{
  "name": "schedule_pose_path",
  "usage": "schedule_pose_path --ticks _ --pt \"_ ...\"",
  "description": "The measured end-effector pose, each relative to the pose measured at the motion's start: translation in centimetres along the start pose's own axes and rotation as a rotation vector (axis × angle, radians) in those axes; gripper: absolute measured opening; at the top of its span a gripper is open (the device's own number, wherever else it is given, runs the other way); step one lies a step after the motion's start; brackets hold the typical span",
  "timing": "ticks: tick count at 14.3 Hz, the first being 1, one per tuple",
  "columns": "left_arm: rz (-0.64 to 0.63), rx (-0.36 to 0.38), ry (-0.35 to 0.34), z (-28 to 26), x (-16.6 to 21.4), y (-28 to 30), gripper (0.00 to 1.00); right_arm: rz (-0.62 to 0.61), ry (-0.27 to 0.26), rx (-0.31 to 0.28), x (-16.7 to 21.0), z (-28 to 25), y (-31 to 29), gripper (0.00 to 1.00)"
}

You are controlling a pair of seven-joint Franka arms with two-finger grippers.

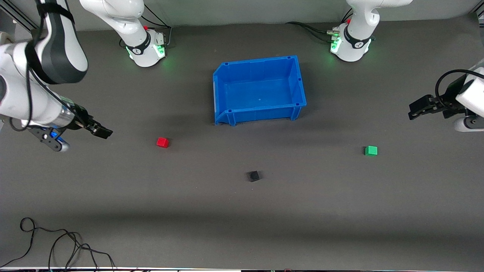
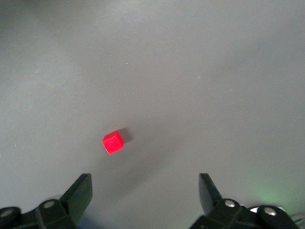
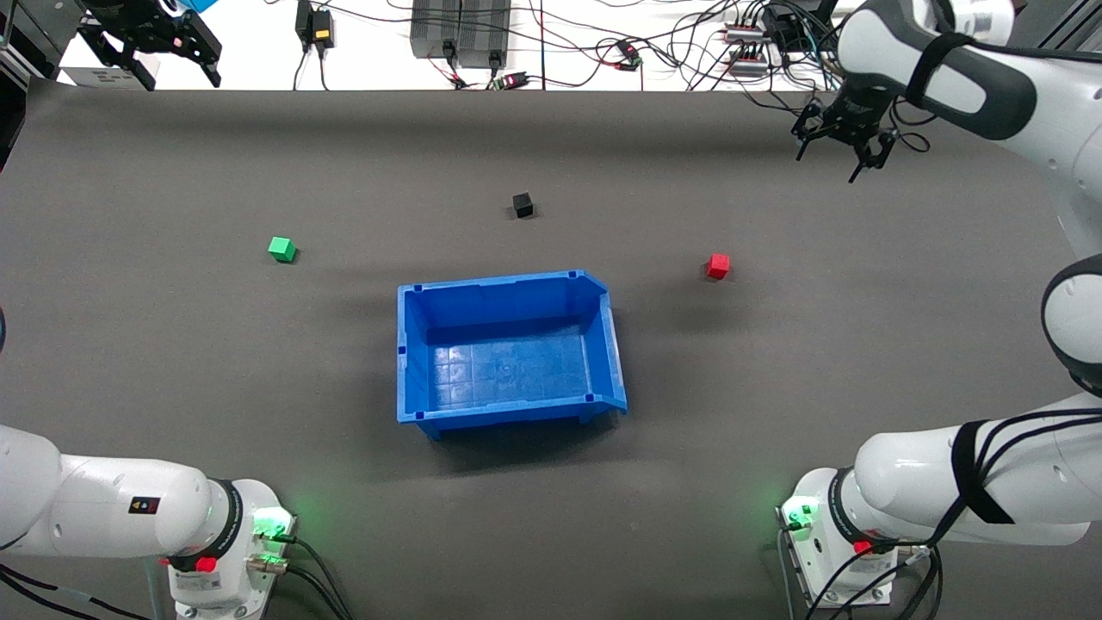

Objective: Attach green and red cubes to black cube
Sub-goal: 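Move the right gripper to the red cube while the left gripper reaches the green cube, then grasp the red cube with the right gripper while the left gripper grasps green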

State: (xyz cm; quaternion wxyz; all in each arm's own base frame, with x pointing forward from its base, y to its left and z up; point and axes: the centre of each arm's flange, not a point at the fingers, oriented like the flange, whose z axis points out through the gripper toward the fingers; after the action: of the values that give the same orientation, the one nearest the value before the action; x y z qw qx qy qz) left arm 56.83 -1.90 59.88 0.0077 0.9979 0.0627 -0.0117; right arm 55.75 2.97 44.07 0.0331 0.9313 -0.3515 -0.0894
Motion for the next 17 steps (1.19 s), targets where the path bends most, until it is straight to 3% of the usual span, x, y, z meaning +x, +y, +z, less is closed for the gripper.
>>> schedule_pose_path --ticks 7,11,13,17 --pt "-0.623 0.015 -0.029 1.3 0.5 -0.4 1.0 0.559 -0.03 0.006 1.0 7.1 -3.0 1.0" --pt "-0.921 0.022 -0.067 2.7 1.0 -1.0 1.0 0.613 -0.057 -0.01 1.4 11.6 -3.5 1.0" --pt "-1.061 -0.005 -0.134 3.6 1.3 -3.2 1.0 0.635 -0.072 -0.016 1.6 13.9 -3.8 0.99" --pt "-1.197 -0.056 -0.24 7.2 1.3 -8.3 1.0 0.722 -0.076 -0.021 -0.3 18.2 -6.4 0.95"
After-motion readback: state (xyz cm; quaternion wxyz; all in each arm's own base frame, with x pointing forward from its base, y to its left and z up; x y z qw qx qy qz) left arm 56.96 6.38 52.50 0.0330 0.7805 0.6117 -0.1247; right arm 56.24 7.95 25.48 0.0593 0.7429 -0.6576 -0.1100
